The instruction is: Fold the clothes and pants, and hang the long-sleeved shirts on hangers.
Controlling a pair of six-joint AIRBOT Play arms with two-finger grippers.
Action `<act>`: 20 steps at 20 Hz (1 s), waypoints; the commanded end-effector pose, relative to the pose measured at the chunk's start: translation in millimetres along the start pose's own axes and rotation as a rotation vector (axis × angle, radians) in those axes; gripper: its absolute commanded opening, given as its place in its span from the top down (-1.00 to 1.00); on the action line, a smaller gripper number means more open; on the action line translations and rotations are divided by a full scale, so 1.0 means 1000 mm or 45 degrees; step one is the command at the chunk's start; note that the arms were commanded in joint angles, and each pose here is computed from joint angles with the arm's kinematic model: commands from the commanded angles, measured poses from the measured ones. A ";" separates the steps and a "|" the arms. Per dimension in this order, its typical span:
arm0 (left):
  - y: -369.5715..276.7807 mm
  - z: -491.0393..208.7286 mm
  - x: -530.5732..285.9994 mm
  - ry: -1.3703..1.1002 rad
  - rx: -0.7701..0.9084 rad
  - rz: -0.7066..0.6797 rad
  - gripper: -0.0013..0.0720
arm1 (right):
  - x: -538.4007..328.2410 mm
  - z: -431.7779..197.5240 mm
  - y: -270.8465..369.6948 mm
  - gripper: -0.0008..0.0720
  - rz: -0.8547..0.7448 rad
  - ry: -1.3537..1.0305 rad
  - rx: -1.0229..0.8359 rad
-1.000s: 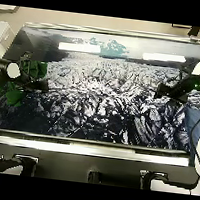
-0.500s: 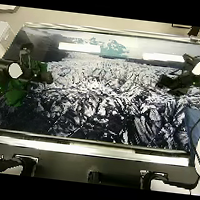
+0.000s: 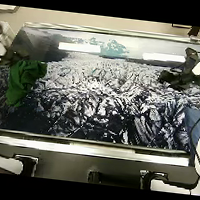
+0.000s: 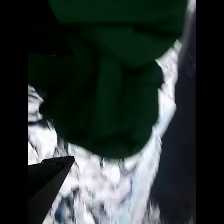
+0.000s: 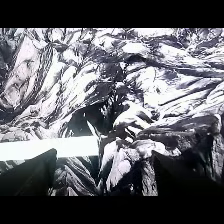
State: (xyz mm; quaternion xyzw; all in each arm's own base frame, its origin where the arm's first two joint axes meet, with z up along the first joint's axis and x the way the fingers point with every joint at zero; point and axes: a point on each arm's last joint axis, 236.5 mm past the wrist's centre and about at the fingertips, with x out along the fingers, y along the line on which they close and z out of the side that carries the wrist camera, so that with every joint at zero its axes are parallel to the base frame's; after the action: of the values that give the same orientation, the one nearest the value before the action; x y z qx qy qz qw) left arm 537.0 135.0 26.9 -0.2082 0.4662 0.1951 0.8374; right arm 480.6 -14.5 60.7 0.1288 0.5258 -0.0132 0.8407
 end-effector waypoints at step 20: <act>0.043 -0.077 0.074 0.576 0.050 -0.150 0.90 | -0.007 -0.047 0.025 -0.92 0.127 0.257 0.038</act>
State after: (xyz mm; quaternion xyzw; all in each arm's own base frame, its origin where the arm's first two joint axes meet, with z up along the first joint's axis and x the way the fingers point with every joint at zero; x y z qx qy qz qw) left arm 499.4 151.9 -82.5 -0.2635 0.6224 0.1215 0.7270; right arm 451.1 15.9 54.4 0.1671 0.5813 0.0299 0.7958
